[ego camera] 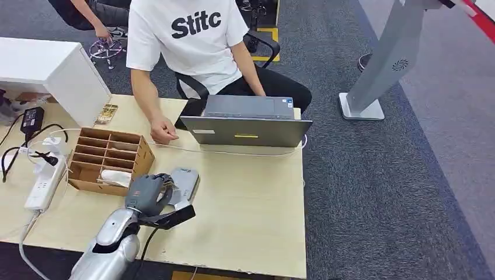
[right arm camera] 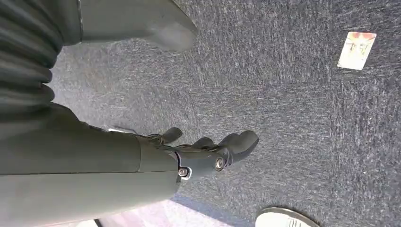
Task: Pass the card to the sensor for recognition and then transmit it.
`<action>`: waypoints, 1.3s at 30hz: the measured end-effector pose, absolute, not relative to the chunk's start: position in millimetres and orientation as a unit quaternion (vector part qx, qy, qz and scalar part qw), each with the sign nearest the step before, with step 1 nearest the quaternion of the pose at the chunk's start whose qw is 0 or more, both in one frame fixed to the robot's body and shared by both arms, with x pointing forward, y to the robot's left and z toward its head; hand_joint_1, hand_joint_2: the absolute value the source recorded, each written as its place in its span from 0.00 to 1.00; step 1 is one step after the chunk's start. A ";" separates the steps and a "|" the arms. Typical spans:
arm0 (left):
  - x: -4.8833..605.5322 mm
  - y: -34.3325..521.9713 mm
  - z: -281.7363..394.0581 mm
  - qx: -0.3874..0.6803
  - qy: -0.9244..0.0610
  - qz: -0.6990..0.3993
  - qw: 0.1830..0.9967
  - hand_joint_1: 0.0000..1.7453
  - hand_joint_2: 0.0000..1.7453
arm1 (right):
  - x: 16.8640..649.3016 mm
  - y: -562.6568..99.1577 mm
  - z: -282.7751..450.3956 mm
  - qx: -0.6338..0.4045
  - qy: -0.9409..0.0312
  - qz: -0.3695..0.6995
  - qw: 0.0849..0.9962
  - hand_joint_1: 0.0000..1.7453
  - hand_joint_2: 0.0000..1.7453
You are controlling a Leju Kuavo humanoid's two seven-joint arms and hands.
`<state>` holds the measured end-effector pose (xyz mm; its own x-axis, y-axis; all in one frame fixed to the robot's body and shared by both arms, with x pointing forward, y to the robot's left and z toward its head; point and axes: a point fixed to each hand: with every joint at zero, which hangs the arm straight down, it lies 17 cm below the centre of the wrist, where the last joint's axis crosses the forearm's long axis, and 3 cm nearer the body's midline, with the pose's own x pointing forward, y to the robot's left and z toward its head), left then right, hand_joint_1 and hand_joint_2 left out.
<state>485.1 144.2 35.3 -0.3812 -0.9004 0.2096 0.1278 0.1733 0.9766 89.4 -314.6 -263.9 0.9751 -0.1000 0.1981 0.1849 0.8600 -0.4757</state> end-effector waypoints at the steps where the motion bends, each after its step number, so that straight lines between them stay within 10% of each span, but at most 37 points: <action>1: 485.4 145.0 36.0 0.317 -0.614 -0.559 0.458 1.00 1.00 | 89.5 -314.6 -263.9 -0.254 -0.084 -0.073 0.961 0.00 1.00; 39: 552.1 185.4 248.2 0.519 -0.666 -0.467 0.262 1.00 1.00 | 90.6 -315.3 -263.5 -0.256 -0.085 -0.067 0.960 0.00 1.00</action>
